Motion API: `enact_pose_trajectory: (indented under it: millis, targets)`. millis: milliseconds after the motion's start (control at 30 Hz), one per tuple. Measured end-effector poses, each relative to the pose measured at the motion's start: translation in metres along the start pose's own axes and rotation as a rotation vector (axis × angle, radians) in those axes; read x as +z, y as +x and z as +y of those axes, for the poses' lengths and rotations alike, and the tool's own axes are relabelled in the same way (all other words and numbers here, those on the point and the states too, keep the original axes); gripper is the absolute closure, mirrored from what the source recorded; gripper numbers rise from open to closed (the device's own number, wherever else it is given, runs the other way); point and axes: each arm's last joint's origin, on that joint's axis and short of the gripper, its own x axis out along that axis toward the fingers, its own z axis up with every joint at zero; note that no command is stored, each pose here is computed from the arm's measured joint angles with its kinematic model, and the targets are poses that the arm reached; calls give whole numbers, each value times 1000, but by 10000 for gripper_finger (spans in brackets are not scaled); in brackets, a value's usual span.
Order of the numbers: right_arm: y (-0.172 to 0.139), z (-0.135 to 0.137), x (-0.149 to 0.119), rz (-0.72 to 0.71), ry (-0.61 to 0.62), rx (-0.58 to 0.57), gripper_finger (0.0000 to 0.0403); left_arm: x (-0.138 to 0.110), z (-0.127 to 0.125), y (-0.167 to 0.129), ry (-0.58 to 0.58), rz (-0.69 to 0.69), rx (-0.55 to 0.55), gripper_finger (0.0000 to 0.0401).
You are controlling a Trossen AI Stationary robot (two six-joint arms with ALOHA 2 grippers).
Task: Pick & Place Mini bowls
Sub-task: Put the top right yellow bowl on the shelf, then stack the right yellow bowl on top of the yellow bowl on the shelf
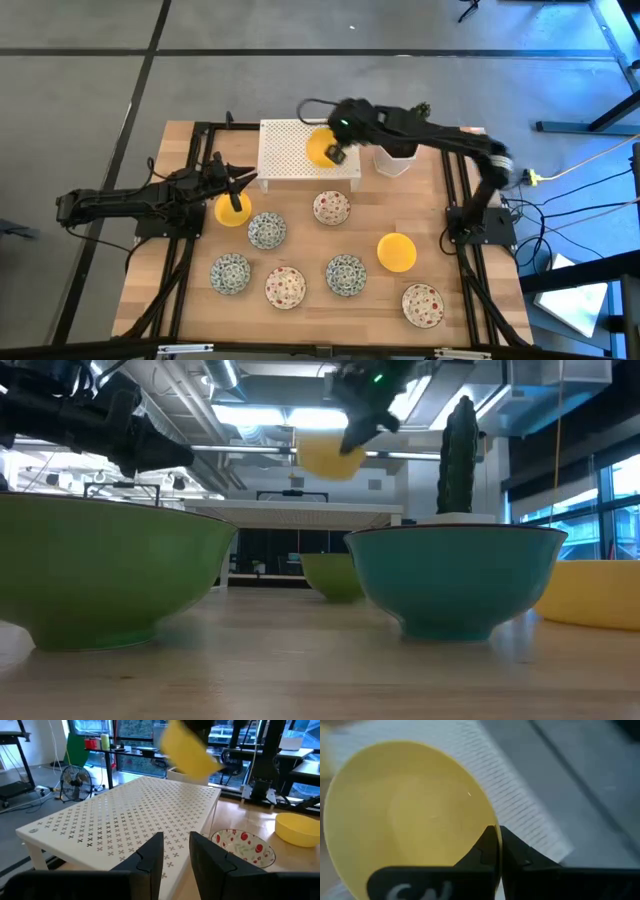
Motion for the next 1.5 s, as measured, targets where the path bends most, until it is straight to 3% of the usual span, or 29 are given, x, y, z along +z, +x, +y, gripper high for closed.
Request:
enact_pose_trajectory:
  millis: [133,300,533,933,1200,1300,1500]
  targets:
    - [33,-13,14,91,-55,-89,399,0,0,0,-4,2,-10,313]
    - [67,-32,15,203,-46,-53,399,-2,0,0,10,17,-16,313]
    - [80,-60,10,237,-7,-91,393,-2,0,0,15,25,-17,313]
    - [79,-67,7,263,1,-21,342,-2,0,0,15,25,-14,313]
    - [79,-68,8,259,-52,-120,299,-2,0,0,9,24,-13,313]
    - [69,-61,12,231,-96,-128,292,-2,0,0,7,19,-4,313]
    - [21,-34,26,101,-145,-81,293,-2,1,0,6,13,47,313]
